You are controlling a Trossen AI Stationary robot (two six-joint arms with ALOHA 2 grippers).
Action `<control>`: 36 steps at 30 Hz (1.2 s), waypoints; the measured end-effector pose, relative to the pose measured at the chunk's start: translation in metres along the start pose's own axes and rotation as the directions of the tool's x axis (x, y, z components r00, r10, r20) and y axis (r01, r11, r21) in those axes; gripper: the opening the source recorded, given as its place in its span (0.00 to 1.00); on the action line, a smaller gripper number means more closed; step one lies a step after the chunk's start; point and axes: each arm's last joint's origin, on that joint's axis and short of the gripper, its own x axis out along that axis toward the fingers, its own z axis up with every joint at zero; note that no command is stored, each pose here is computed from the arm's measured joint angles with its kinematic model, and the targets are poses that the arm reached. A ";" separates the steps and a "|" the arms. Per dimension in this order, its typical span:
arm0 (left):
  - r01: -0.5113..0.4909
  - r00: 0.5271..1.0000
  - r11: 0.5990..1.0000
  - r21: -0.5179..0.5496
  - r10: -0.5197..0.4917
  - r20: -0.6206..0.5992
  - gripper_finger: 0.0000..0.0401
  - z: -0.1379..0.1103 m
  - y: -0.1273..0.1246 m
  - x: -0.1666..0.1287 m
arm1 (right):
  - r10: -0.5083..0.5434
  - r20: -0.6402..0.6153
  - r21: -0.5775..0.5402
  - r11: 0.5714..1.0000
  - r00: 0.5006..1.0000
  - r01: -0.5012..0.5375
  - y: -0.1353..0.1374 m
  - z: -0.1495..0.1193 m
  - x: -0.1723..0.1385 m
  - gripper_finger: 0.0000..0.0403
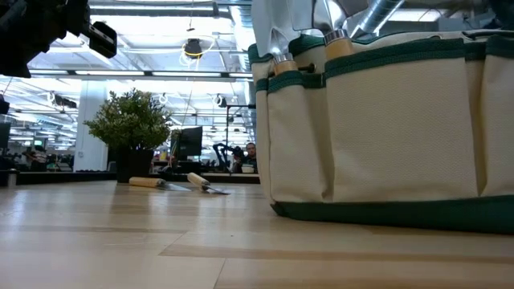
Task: Pick & Place Garden tools in Gardening bag
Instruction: Put the green shear scissors into the yellow gardening bag
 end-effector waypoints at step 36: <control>0.001 1.000 1.000 0.000 -0.001 0.000 0.04 0.000 0.000 0.000 | -0.050 0.049 0.059 0.997 0.998 0.047 0.003 -0.011 0.019 0.12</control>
